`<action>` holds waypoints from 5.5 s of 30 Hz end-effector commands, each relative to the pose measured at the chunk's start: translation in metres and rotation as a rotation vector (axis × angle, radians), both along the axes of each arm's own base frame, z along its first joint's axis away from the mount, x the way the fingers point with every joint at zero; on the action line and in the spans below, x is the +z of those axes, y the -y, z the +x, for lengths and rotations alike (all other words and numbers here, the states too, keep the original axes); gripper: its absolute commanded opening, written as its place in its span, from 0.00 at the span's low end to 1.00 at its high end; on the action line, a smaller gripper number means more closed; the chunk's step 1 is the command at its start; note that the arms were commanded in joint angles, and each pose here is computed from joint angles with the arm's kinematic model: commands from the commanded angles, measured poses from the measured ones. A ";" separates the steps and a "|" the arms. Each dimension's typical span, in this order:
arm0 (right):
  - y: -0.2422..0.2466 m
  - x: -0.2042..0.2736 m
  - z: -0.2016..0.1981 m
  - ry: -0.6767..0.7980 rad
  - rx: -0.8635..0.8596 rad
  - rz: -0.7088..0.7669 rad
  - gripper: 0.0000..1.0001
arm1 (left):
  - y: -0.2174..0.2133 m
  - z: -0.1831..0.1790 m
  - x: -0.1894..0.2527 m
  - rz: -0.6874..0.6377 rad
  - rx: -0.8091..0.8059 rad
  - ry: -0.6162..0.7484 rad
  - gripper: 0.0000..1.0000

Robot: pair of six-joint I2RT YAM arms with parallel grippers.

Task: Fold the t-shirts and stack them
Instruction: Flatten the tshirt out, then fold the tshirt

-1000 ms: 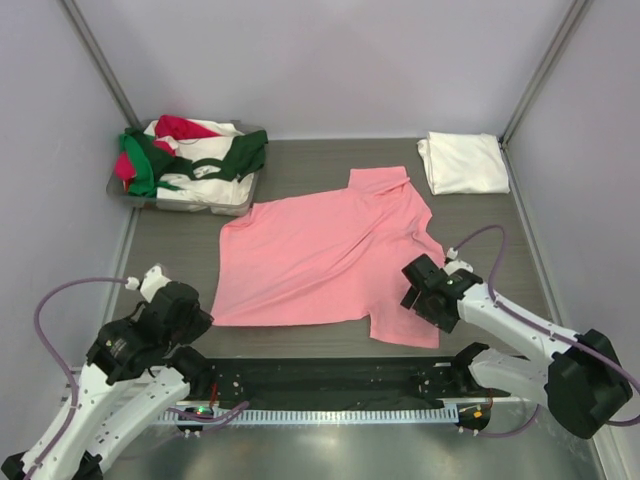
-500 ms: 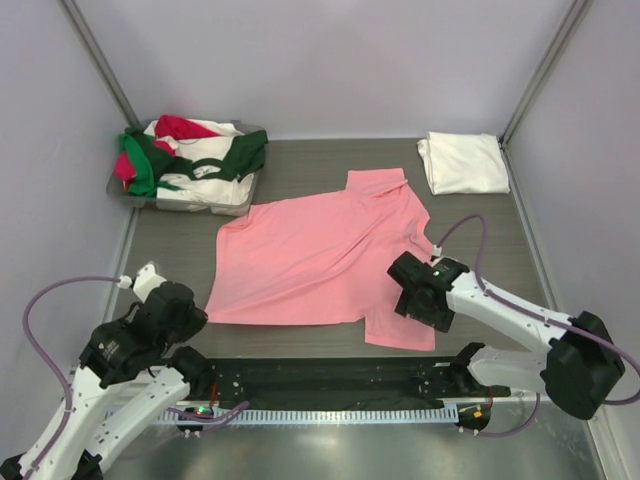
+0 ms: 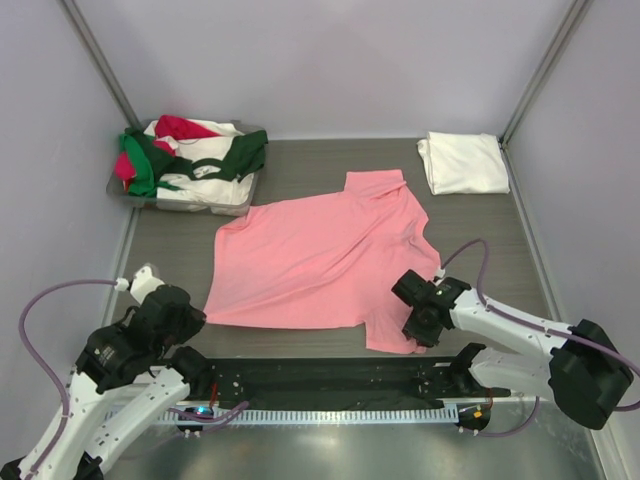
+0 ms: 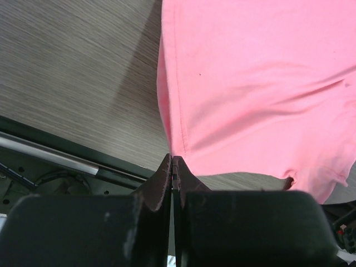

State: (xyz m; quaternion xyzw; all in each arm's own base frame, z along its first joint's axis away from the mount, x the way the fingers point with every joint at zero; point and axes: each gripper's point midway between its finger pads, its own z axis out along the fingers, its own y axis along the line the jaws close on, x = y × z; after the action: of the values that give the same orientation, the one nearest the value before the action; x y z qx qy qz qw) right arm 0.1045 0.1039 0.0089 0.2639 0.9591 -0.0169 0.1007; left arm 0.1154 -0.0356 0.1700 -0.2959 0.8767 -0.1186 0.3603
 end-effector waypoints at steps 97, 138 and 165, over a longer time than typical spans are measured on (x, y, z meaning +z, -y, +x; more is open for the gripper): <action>0.070 0.035 0.167 0.260 -0.117 0.114 0.82 | 0.015 0.094 -0.094 -0.140 0.098 -0.262 0.75; 0.106 0.072 0.130 0.291 -0.274 0.083 0.01 | 0.008 0.101 -0.104 -0.244 0.251 -0.269 0.00; 0.062 0.070 0.048 0.316 -0.346 0.308 0.91 | 0.027 0.046 -0.095 -0.435 0.319 -0.221 0.69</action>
State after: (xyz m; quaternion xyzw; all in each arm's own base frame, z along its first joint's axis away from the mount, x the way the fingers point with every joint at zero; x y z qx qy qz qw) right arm 0.1591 0.0351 0.0654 0.4539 0.8556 0.1387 0.2063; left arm 0.1685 -0.0592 0.0510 -0.5040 0.8165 -0.1961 0.2024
